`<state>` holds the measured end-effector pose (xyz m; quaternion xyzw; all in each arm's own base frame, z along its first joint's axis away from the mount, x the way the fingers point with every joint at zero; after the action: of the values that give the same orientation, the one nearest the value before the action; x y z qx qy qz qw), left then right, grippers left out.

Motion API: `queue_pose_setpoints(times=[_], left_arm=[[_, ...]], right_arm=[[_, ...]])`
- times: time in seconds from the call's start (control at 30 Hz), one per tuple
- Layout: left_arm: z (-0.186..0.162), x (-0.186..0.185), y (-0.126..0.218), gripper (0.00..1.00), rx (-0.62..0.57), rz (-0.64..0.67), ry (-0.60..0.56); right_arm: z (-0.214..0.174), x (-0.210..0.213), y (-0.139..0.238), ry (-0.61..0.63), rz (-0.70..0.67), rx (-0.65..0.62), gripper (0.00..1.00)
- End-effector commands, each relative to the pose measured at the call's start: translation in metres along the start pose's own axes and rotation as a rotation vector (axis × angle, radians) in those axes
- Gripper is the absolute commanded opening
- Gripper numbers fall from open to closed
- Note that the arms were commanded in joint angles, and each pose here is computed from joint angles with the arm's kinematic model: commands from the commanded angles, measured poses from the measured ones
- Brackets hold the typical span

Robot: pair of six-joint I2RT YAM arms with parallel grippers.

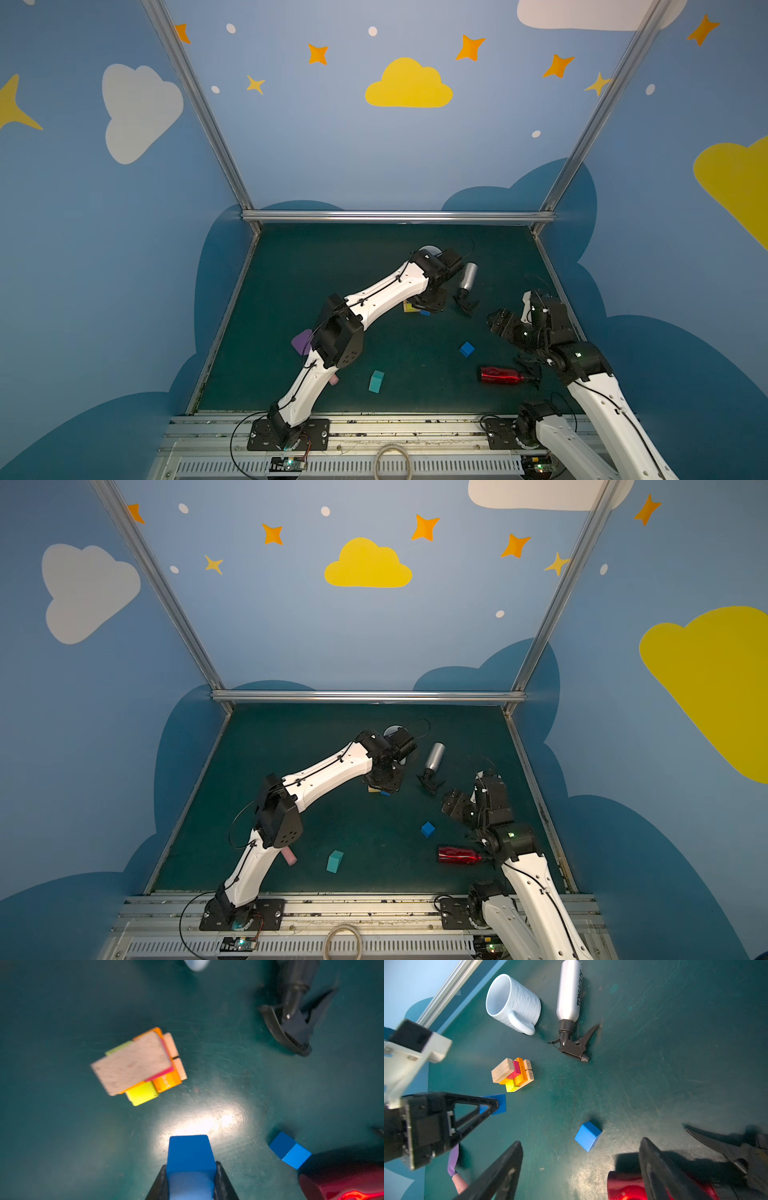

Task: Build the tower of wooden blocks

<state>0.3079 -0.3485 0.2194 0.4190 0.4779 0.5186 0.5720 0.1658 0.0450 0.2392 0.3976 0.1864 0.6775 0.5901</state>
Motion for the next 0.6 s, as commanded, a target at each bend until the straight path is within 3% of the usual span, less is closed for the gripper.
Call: queue_pose_setpoints(times=[0.0, 0.4, 0.57], left_arm=[[0.01, 0.015, 0.023, 0.21, -0.04, 0.005, 0.078], [0.046, 0.047, 0.019, 0.11, -0.024, -0.051, 0.27], [0.058, 0.053, 0.01, 0.05, -0.016, -0.018, 0.333]], right_arm=[[0.0, 0.001, -0.006, -0.013, 0.025, 0.008, 0.86], [0.001, 0.002, -0.017, -0.013, 0.036, 0.033, 0.86], [0.001, 0.002, -0.02, -0.014, 0.032, 0.042, 0.86]])
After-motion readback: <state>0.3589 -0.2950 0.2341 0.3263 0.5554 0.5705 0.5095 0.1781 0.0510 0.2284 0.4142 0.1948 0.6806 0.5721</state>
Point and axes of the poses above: each gripper's point midway between its finger pads, its own y axis back along the fingers, its own x axis along the line the jaws close on, z = x × y, the point moved 10 cm from there along y, back along the fingers, and after that the axes turned 15 degrees about y, right-handed, at the moved point
